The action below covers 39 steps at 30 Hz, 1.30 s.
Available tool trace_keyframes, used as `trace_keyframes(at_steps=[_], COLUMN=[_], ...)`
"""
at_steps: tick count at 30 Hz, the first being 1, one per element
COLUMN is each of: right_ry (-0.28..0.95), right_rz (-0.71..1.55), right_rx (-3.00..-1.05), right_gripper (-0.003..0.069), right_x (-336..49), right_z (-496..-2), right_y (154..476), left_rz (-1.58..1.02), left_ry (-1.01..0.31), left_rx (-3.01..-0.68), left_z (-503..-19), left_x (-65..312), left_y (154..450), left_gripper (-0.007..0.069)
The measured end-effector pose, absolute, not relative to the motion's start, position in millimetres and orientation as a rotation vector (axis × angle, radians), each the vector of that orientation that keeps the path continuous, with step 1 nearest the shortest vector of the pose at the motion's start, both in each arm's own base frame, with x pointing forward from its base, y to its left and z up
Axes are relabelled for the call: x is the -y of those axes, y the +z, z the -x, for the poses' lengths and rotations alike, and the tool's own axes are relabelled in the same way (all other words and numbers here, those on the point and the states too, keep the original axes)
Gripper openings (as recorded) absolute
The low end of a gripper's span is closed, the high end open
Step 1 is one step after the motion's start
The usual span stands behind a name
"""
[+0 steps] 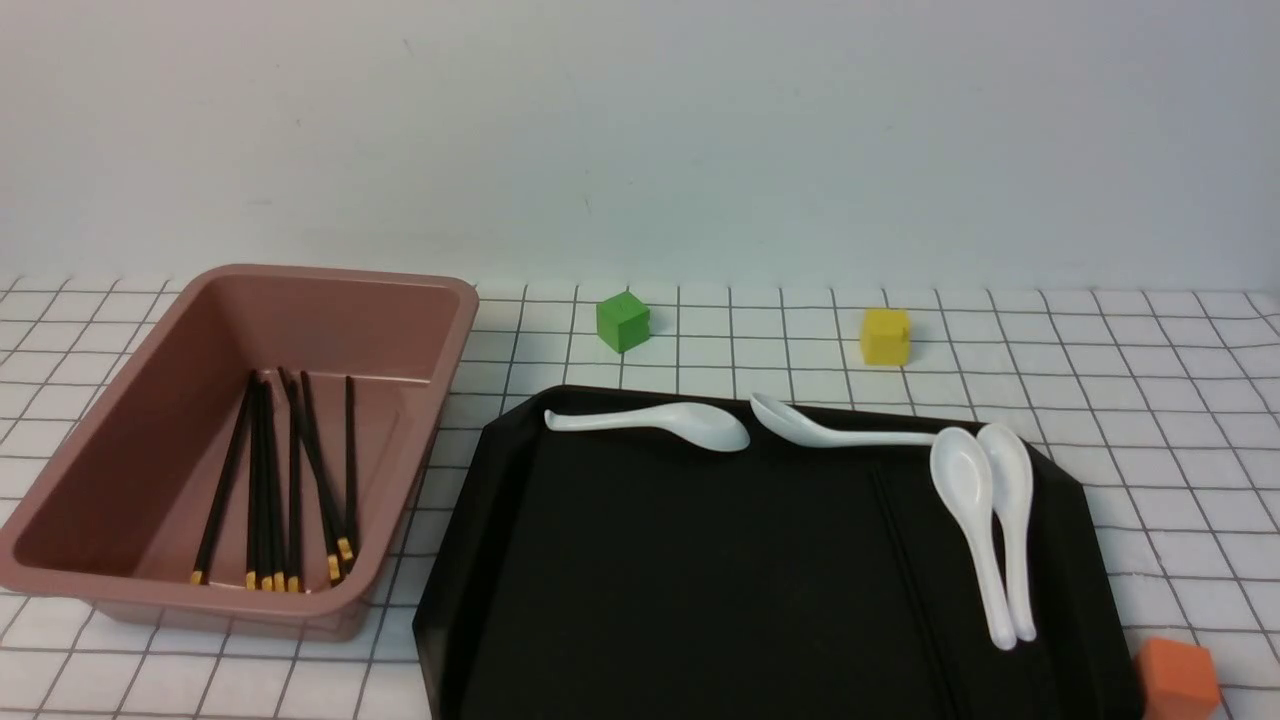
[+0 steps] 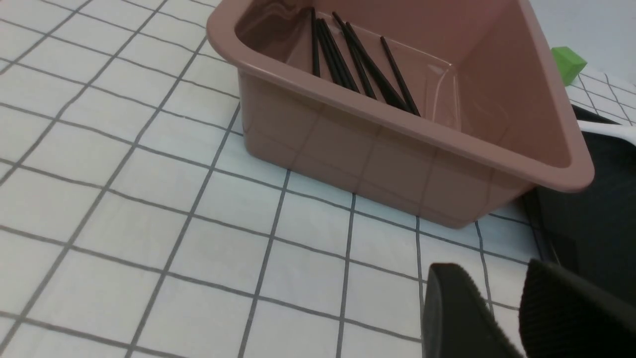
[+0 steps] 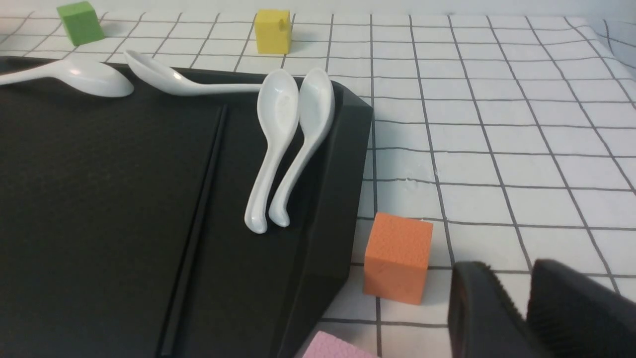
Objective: On white black tablecloth take chopsticks from black tray and put them in box.
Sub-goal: 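Move the gripper over the chopsticks on the black tray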
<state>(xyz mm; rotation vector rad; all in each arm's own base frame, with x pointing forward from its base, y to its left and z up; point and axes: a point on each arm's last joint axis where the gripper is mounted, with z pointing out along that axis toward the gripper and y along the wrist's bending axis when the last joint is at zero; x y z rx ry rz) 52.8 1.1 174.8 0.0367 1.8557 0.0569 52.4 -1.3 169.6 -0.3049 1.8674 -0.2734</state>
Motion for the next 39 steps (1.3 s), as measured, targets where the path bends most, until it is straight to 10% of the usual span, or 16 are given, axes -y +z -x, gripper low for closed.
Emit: trace_keyframes(at_steps=[21, 29, 39], right_ry=[0.06, 0.806, 0.933], right_rz=[-0.04, -0.696, -0.824], right_rx=[-1.854, -1.621, -1.433], right_gripper=[0.02, 0.0209, 0.0216], right_x=[-1, -12, -7], right_z=[-53, -55, -56], right_y=[175, 188, 199], left_rz=[0.305, 0.305, 0.305], left_ry=[-0.273, -0.273, -0.273], left_rx=[-1.867, -1.867, -1.867], left_z=[-52, -52, -52], left_x=[1, 1, 1], left_y=[170, 170, 170], left_gripper=[0.0218, 0.0229, 0.0233])
